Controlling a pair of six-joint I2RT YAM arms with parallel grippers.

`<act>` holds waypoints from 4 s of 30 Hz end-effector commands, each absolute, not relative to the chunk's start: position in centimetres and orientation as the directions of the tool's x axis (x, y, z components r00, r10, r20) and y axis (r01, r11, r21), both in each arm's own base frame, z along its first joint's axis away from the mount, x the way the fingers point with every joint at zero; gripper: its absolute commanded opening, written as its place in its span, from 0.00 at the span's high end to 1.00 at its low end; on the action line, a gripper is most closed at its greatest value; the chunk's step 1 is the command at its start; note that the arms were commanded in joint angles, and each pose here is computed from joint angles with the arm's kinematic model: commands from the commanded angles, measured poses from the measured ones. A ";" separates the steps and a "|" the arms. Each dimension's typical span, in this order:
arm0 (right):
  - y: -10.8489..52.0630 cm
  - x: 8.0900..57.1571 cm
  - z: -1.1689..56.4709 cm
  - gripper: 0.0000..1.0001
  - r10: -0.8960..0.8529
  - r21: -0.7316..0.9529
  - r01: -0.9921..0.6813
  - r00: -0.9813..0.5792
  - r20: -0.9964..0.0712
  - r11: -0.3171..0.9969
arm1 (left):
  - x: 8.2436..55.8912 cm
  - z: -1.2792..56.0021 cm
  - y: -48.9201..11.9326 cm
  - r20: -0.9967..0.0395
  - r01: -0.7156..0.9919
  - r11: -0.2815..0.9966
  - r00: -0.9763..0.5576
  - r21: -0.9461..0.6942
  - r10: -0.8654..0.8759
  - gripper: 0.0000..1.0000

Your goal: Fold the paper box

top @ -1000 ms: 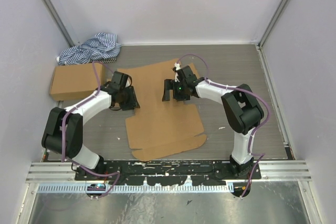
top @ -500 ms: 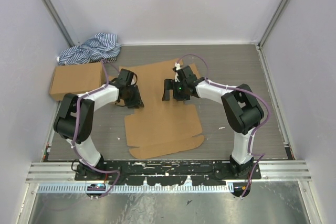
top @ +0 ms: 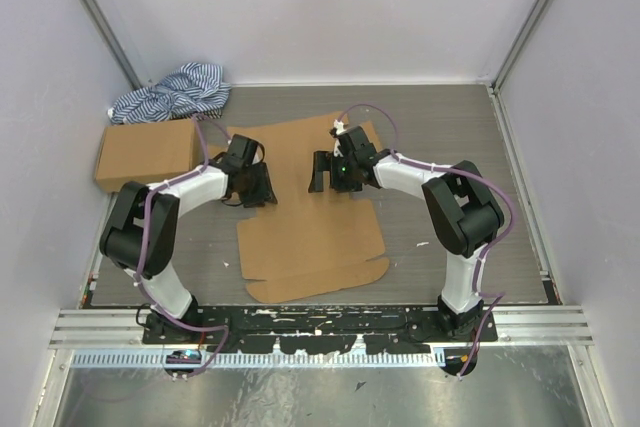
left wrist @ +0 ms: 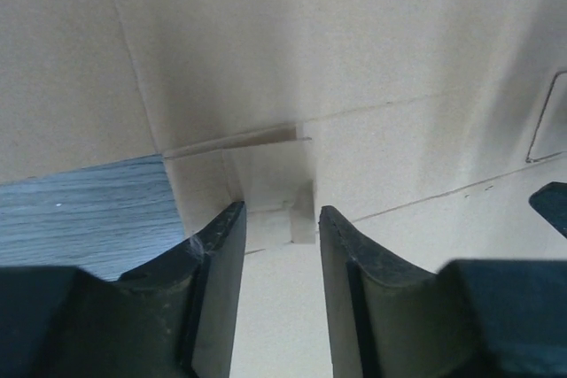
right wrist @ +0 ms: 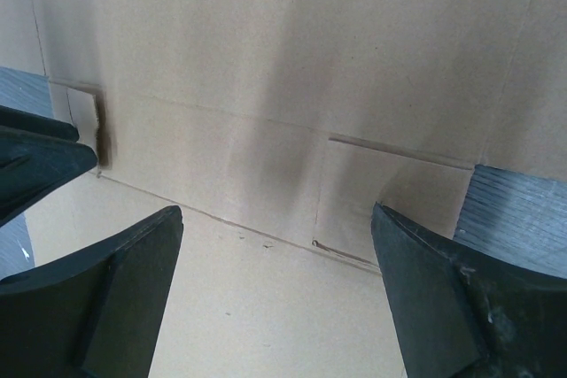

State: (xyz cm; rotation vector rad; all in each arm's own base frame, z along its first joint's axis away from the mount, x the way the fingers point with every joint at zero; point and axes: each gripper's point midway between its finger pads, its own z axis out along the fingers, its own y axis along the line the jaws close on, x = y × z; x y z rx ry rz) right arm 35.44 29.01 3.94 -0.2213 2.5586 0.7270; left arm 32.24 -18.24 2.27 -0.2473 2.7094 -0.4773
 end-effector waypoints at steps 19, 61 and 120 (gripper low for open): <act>26.7 35.5 11.1 0.06 -0.080 0.324 -0.296 -0.836 -0.542 0.899 | 38.7 18.0 -12.8 -0.654 -0.094 0.962 -0.716 -0.257 -0.245 0.27; 18.4 30.2 20.4 0.04 -0.085 0.181 -0.339 -0.640 -0.764 0.923 | 53.7 4.2 -5.2 -0.456 -0.281 0.960 -0.853 -0.007 -0.253 0.35; 18.7 38.6 22.6 0.05 -0.013 0.240 -0.306 -0.641 -0.767 0.921 | 45.9 15.2 -11.6 -0.761 0.042 0.951 -0.611 -0.305 -0.218 1.00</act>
